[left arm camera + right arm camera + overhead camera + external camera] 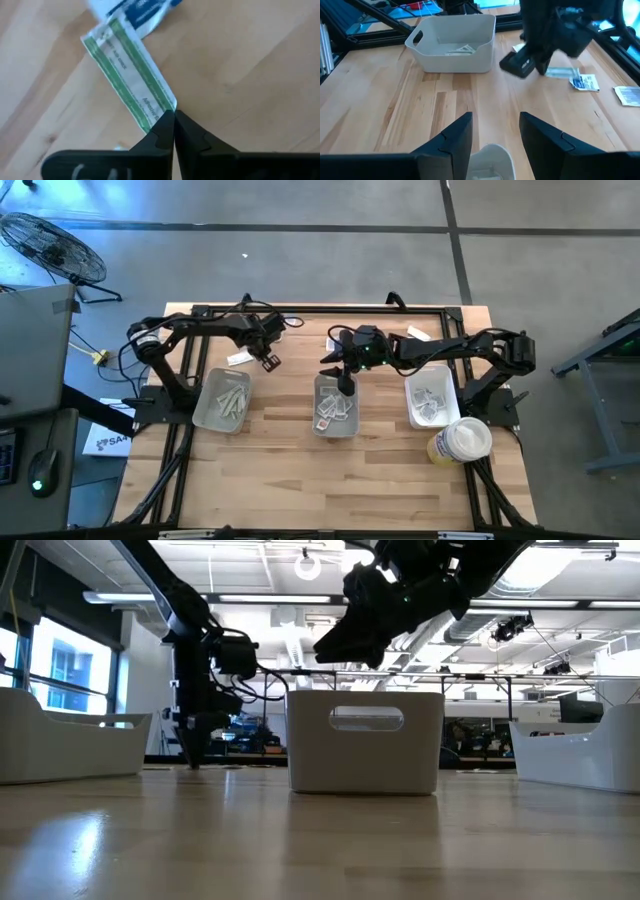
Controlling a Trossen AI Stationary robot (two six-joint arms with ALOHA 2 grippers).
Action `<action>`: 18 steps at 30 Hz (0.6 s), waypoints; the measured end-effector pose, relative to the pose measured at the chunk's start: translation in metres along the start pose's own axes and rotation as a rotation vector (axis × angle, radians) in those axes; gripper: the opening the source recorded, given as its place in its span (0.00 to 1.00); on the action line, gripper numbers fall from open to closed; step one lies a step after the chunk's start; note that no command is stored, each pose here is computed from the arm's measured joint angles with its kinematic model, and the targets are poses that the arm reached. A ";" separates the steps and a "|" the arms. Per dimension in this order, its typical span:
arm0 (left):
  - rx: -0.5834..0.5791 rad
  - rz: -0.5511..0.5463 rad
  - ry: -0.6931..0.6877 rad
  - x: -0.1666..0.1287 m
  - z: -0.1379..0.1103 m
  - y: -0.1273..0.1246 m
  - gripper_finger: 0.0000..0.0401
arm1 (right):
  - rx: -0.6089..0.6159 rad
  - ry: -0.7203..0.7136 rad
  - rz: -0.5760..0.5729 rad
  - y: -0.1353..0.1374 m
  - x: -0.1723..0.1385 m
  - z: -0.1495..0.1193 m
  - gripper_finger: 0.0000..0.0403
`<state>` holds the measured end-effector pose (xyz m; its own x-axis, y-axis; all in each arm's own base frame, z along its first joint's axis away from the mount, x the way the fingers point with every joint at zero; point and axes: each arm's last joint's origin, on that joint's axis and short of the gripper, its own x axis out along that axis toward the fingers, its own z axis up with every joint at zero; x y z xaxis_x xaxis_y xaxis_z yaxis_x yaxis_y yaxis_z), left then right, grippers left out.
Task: Pick & Place First Aid Supplies
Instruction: Put the bandage pack into the left gray bin
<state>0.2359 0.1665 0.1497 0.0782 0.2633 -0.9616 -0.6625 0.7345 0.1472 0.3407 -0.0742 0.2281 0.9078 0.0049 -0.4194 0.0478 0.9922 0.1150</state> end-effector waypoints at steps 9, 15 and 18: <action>0.048 0.001 -0.026 -0.048 -0.012 -0.009 0.00 | 0.001 0.036 0.013 0.005 0.001 -0.004 0.39; 0.066 -0.032 -0.066 -0.103 -0.045 -0.019 0.00 | 0.000 0.036 0.014 0.006 0.001 -0.004 0.39; 0.068 -0.051 -0.047 -0.131 -0.074 -0.020 0.00 | -0.003 0.036 0.014 0.006 0.001 -0.004 0.39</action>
<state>0.1838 0.0710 0.2560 0.1467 0.2523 -0.9565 -0.6044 0.7883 0.1153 0.3405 -0.0680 0.2251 0.8929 0.0234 -0.4496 0.0335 0.9924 0.1182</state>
